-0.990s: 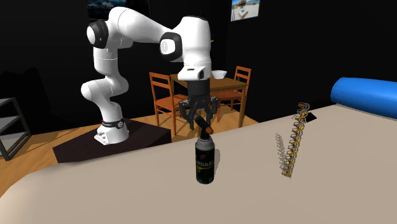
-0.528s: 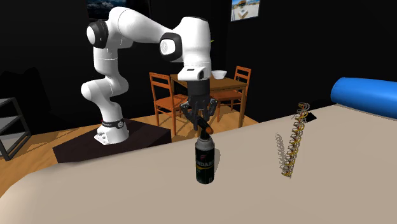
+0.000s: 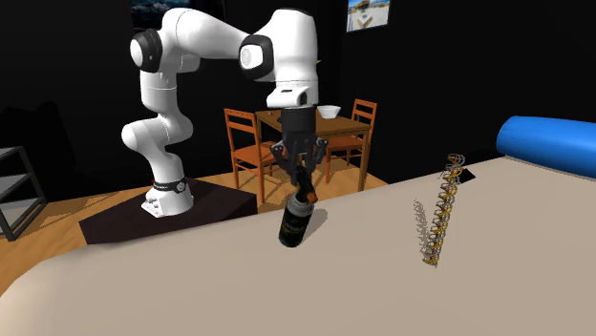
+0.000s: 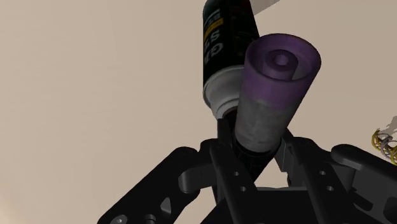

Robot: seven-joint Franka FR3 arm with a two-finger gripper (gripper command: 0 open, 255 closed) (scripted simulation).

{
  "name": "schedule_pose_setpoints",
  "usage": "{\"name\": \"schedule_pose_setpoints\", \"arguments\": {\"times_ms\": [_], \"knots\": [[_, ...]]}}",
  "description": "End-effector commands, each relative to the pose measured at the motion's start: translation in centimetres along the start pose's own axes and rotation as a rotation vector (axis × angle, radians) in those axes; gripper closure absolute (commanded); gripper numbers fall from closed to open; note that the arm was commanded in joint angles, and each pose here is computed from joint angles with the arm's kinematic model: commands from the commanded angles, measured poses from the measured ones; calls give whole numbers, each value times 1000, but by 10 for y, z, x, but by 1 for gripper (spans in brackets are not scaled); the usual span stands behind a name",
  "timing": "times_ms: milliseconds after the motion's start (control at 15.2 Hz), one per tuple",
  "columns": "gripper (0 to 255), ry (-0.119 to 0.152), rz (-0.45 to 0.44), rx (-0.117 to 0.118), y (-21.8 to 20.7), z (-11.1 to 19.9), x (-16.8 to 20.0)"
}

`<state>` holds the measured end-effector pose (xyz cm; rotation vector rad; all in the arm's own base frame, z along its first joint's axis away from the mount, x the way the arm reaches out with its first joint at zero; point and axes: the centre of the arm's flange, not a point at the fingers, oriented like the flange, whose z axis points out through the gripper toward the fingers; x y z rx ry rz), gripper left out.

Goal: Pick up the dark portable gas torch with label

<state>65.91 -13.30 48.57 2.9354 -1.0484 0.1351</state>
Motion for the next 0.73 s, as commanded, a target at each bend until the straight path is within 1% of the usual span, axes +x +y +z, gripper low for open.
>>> {"name": "schedule_pose_setpoints", "arguments": {"times_ms": [0, 528, 660], "knots": [[255, 1, 0, 0, 0, -11, 0], [255, 1, 0, 0, 0, -53, 4], [255, 1, 0, 0, 0, -54, 4]]}}
